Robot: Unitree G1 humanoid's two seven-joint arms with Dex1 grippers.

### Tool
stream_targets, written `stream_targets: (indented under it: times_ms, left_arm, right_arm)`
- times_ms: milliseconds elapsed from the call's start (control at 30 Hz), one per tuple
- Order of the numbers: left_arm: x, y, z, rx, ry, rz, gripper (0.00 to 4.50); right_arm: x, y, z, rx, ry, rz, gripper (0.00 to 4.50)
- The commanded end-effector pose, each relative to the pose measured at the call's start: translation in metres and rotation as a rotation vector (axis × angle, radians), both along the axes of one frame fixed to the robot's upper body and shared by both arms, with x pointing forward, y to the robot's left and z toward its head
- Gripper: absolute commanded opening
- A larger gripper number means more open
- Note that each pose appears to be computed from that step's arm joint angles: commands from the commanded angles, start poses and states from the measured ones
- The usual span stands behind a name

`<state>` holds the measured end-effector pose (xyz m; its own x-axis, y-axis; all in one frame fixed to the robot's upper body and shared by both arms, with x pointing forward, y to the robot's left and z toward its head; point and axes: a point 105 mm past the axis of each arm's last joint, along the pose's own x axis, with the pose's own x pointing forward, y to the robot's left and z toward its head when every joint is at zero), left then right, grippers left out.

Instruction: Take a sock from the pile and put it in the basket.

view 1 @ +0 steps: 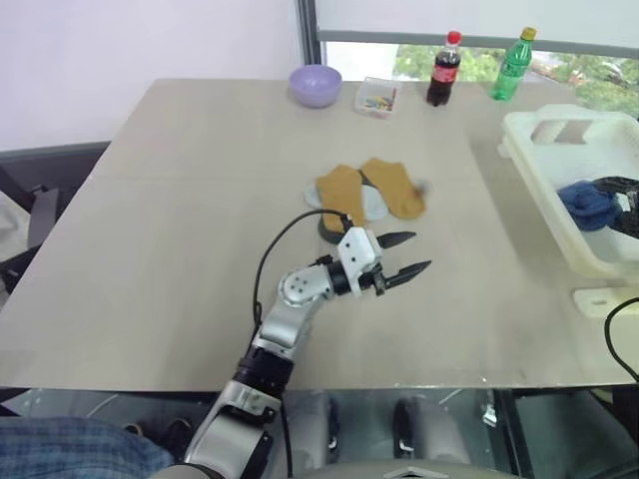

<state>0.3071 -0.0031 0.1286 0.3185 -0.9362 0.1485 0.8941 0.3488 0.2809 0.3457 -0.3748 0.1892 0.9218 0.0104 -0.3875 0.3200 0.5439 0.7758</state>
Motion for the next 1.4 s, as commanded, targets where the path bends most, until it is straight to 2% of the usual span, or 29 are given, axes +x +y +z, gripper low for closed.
stream_targets:
  times_ms: [33,167,233,300,333,433,500,533,600,667,733,833,900,1000,1267,1400]
  left_arm:
    - [-0.003,-0.003,0.009,-0.015,-0.045,-0.012,2.81]
    - [-0.003,-0.001,0.009,-0.011,-0.043,-0.016,2.81]
    - [-0.003,0.0,0.009,-0.014,-0.041,-0.016,2.81]
    - [-0.002,0.002,0.009,-0.017,-0.036,-0.009,2.81]
    - [-0.002,0.003,0.009,-0.018,-0.034,-0.006,2.81]
    - [-0.003,0.006,0.01,-0.03,-0.023,-0.006,2.81]
    - [-0.004,0.013,0.007,-0.016,-0.017,0.005,2.81]
    - [-0.005,0.015,0.006,-0.01,-0.014,0.011,2.81]
    - [-0.005,0.024,0.003,0.002,-0.007,0.038,2.81]
    - [-0.005,0.035,0.002,0.007,0.009,0.081,2.81]
    - [-0.006,0.046,0.002,0.001,0.031,0.126,2.81]
    - [-0.013,0.064,0.001,-0.008,0.071,0.197,2.81]
    - [-0.021,0.077,-0.001,-0.002,0.096,0.249,2.81]
    - [-0.033,0.097,-0.01,0.007,0.187,0.325,2.81]
    - [-0.067,0.132,-0.021,0.035,0.232,0.505,2.81]
    - [-0.085,0.147,-0.03,0.075,0.256,0.568,2.81]
  right_arm:
    - [-0.008,-0.02,0.021,-0.014,-0.06,-0.092,4.48]
    - [-0.024,-0.027,0.032,-0.118,-0.054,-0.049,4.48]
    - [-0.033,-0.033,0.036,-0.245,-0.034,-0.035,4.48]
    - [-0.033,-0.028,0.066,-0.48,-0.188,0.019,4.48]
    - [-0.032,-0.02,0.077,-0.549,-0.262,0.06,4.48]
    - [-0.032,0.015,0.099,-0.581,-0.485,0.201,4.48]
    - [-0.041,0.064,0.11,-0.651,-0.703,0.372,4.48]
    - [-0.047,0.08,0.11,-0.667,-0.765,0.433,4.48]
    - [-0.061,0.113,0.095,-0.692,-0.825,0.597,4.48]
    - [-0.082,0.145,0.065,-0.719,-0.83,0.827,4.48]
    - [-0.097,0.16,0.039,-0.729,-0.807,0.958,4.48]
    - [-0.105,0.162,0.0,-0.79,-0.752,1.054,4.48]
    - [-0.106,0.159,-0.017,-0.8,-0.74,1.07,4.48]
    - [-0.107,0.151,-0.018,-0.717,-0.852,0.994,4.48]
    - [-0.118,0.132,-0.078,-0.737,-0.675,1.152,4.48]
    - [-0.116,0.126,-0.086,-0.729,-0.669,1.161,4.48]
